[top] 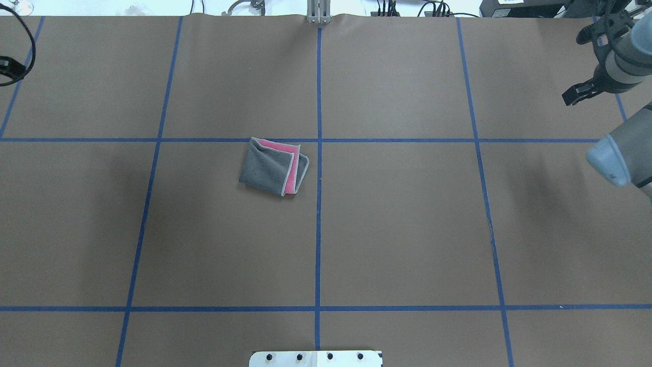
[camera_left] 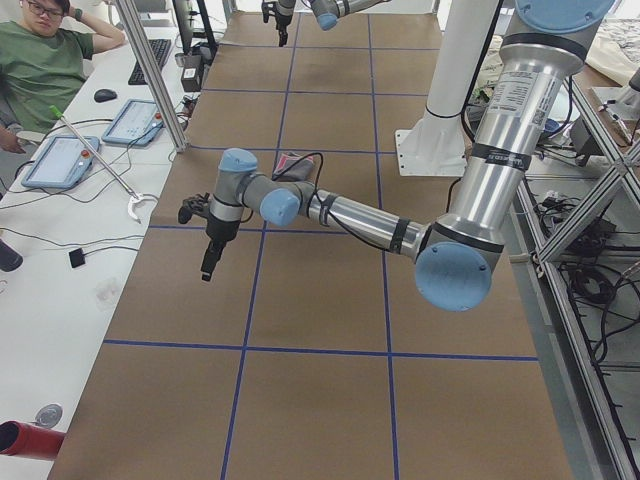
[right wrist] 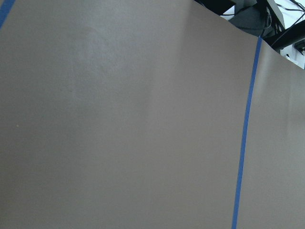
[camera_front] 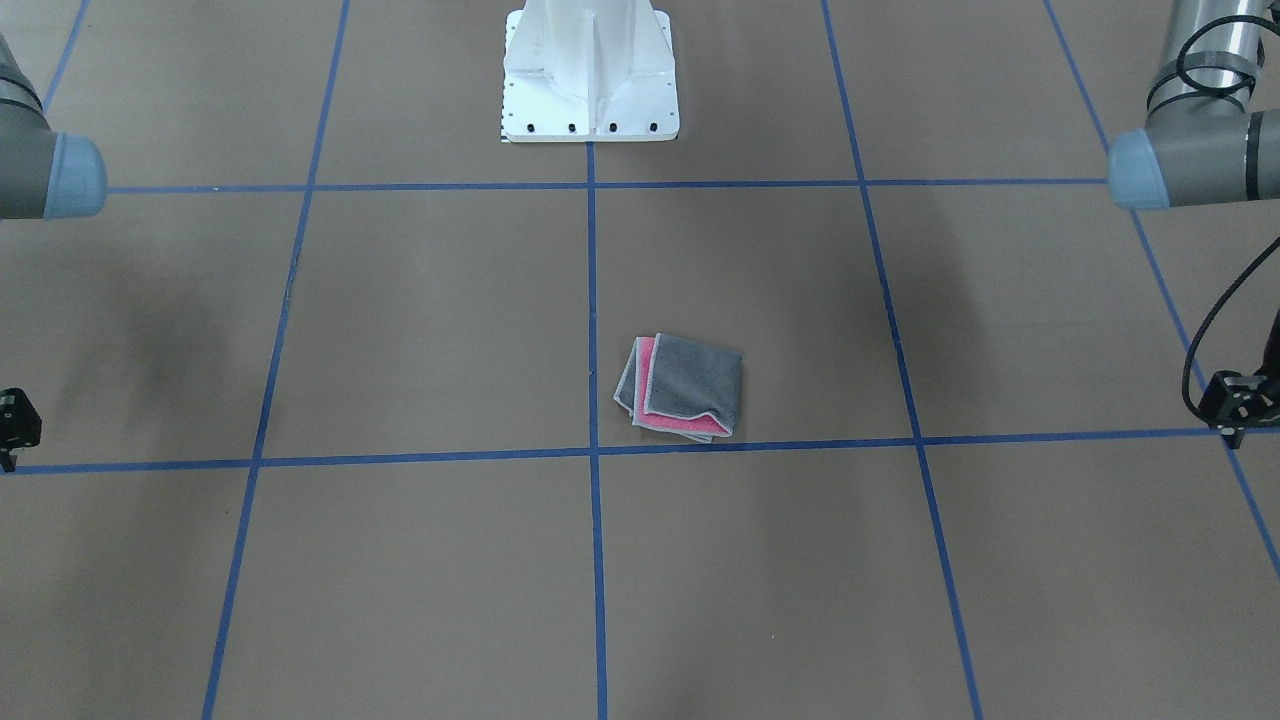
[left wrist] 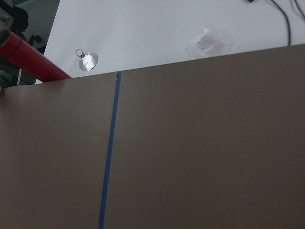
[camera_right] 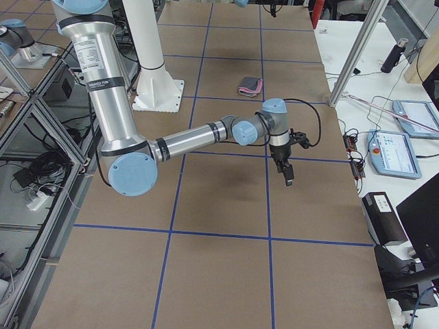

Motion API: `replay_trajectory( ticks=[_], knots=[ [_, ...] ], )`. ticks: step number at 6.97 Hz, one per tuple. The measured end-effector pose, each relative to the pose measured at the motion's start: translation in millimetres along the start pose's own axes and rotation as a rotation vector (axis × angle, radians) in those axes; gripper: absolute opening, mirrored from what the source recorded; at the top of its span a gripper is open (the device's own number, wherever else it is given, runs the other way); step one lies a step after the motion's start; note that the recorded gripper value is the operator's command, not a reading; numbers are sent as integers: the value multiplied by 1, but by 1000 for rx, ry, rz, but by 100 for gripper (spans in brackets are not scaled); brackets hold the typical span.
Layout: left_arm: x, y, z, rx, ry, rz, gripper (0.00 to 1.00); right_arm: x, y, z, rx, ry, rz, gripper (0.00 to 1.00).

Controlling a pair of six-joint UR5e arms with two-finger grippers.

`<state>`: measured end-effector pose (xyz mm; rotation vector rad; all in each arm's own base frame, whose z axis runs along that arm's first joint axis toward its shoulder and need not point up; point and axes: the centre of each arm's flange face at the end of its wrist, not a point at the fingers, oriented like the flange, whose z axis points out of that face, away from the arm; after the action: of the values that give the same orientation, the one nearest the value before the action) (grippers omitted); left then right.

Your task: Fold towel twice with both arms

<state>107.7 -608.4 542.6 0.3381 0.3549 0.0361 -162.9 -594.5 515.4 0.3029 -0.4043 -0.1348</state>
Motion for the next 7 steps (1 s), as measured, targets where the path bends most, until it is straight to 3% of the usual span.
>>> replay_trajectory(
  ticks=[1, 3, 4, 5, 7],
  knots=[
    [-37, 27, 10, -45, 50, 70, 100, 29, 6, -6, -28, -104, 48, 100],
    [-103, 76, 9, -127, 290, 21, 100, 91, 16, -34, -106, -331, 180, 100],
    [-125, 98, 9, -149, 368, -7, 100, 112, 21, -45, -133, -420, 226, 100],
    [-140, 113, 7, -174, 400, -20, 100, 126, 25, -50, -146, -474, 247, 100],
    [-152, 119, -30, -239, 410, -44, 100, 138, 28, -54, -156, -502, 272, 100]
  ],
)
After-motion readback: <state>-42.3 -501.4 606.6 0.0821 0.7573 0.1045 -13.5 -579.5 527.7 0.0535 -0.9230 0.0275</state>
